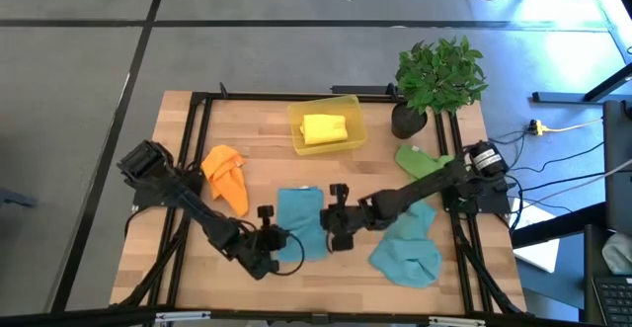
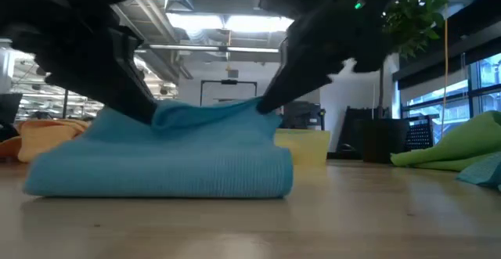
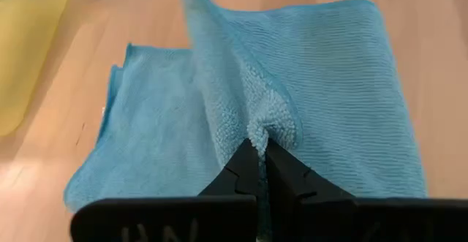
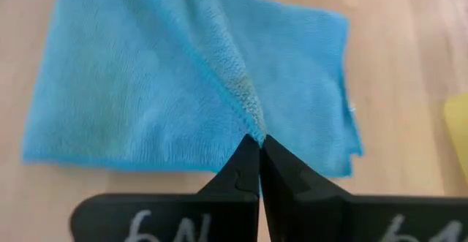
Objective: Fold microfiber towels
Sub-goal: Fold the left blue microfiber towel
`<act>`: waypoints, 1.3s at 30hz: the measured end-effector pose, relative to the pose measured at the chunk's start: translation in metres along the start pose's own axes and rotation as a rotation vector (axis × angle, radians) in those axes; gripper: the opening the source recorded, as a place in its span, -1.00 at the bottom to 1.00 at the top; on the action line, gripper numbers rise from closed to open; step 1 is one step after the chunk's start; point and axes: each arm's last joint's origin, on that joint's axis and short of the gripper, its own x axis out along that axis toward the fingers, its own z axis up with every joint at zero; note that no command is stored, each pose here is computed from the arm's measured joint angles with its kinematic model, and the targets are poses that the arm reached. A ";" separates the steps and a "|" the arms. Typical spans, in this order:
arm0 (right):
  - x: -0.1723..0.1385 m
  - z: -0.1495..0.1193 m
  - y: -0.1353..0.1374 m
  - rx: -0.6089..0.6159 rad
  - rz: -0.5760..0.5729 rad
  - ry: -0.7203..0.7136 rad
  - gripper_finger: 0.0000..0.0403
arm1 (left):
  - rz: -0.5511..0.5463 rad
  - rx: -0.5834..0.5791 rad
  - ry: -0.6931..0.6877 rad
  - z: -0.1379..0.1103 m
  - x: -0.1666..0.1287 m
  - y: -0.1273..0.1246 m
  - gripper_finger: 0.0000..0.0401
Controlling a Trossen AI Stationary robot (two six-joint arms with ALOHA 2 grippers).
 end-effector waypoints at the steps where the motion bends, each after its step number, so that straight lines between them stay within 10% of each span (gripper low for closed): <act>1: 0.003 -0.001 -0.004 0.009 -0.008 -0.016 -0.99 | 0.007 -0.001 0.007 0.000 0.002 0.002 -1.00; 17: 0.048 -0.043 -0.050 0.180 -0.030 -0.119 -0.99 | 0.171 -0.065 0.107 -0.019 0.034 0.044 -0.99; 39: -0.007 -0.030 -0.005 0.281 0.036 -0.145 -0.99 | 0.209 -0.045 -0.003 -0.016 0.029 0.037 -0.55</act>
